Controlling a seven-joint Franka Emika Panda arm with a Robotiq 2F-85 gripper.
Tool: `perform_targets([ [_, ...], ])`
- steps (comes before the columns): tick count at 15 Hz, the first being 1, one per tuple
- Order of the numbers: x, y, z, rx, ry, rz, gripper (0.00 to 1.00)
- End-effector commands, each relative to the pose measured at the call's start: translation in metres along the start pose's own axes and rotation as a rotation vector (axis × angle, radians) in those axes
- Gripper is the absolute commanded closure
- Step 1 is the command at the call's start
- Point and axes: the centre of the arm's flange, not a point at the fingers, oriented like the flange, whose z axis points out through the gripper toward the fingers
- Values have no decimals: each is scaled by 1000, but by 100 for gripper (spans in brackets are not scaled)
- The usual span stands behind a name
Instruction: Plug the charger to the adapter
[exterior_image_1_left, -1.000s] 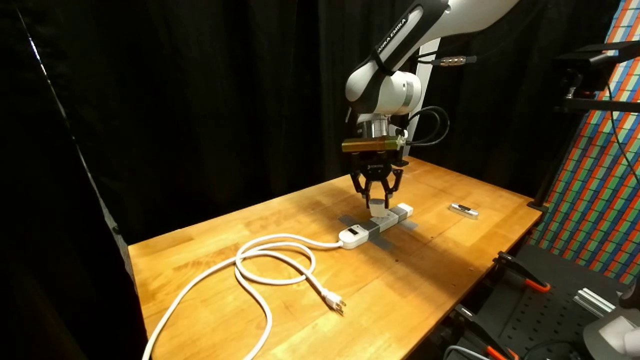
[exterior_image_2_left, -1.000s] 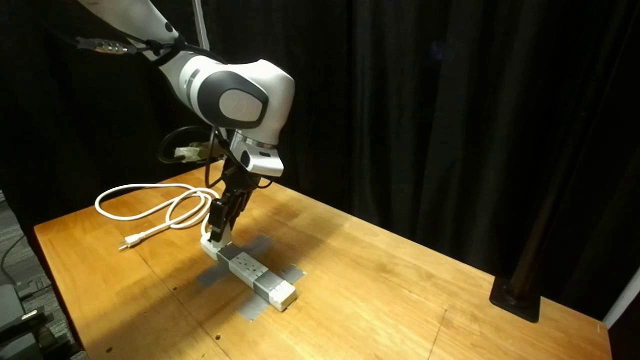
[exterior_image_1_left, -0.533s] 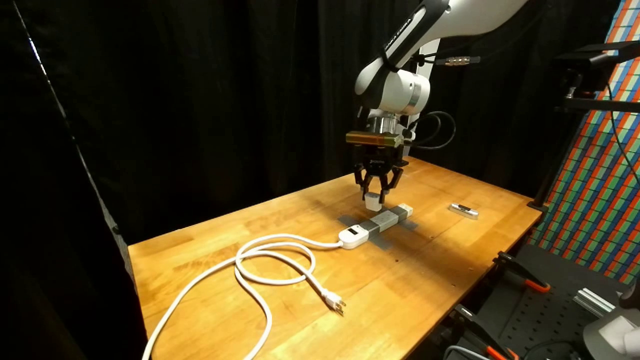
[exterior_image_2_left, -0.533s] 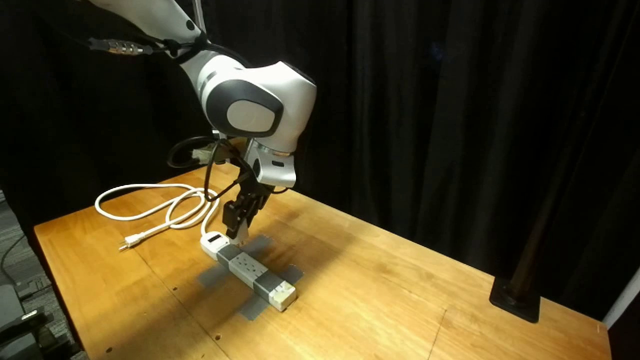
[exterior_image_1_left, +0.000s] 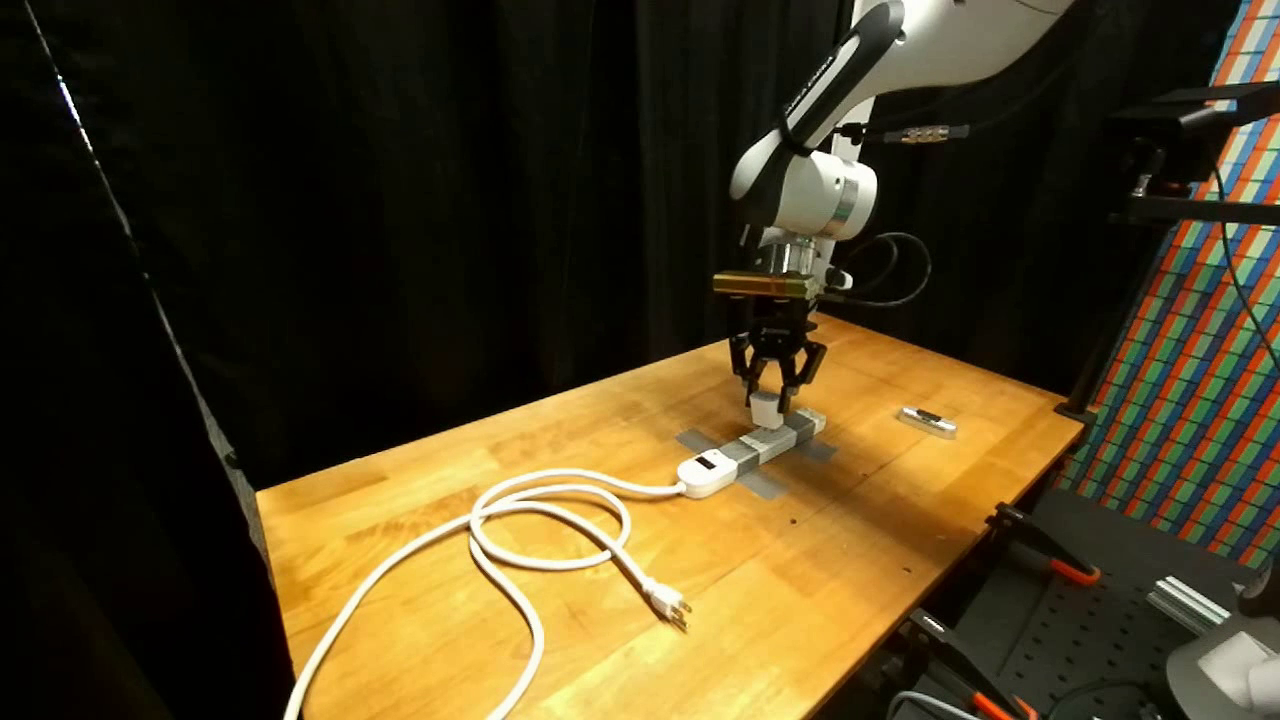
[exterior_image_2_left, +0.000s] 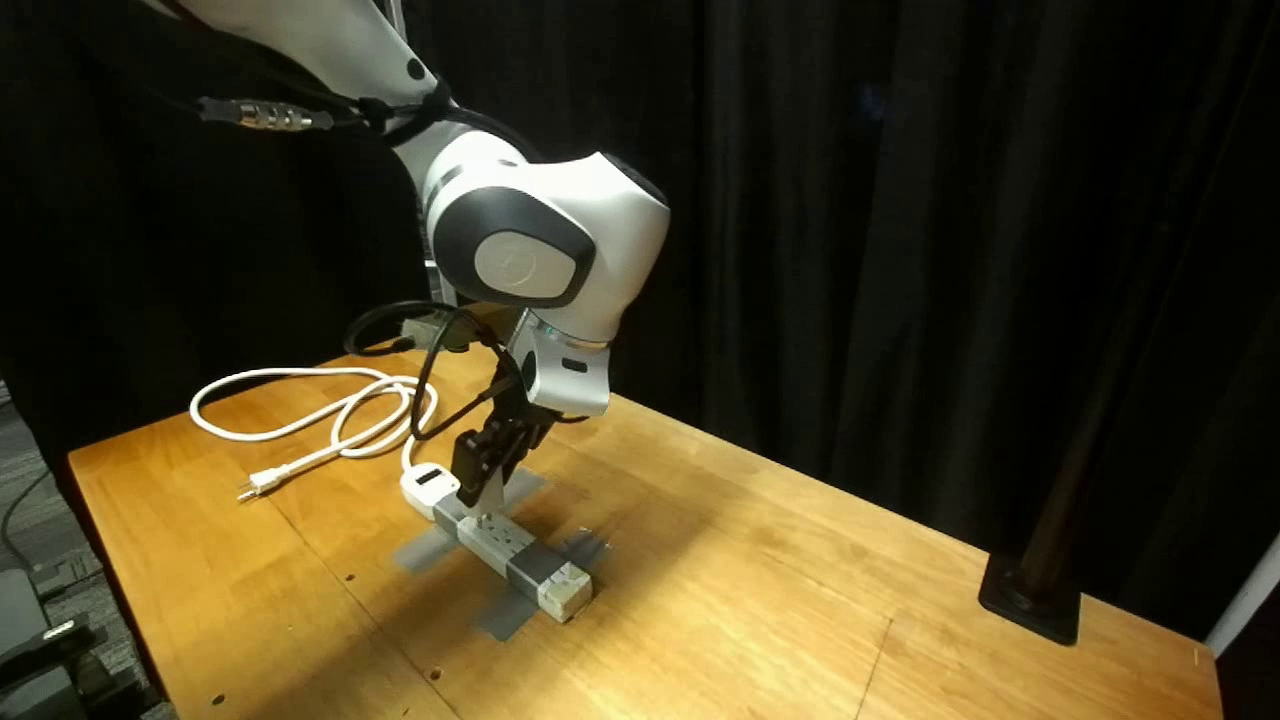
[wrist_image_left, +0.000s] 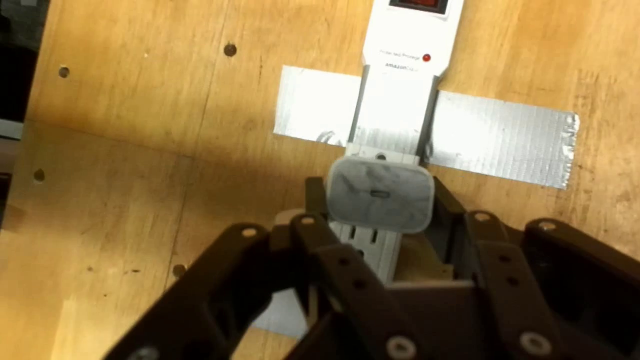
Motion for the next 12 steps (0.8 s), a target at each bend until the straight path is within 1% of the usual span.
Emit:
perform_targets([
  [1, 6, -1, 1, -6, -83, 23, 76],
  [5, 2, 0, 5, 10, -126, 31, 76],
  [9, -5, -3, 4, 46, -128, 22, 76],
  [12, -2, -3, 6, 60, -124, 25, 76],
])
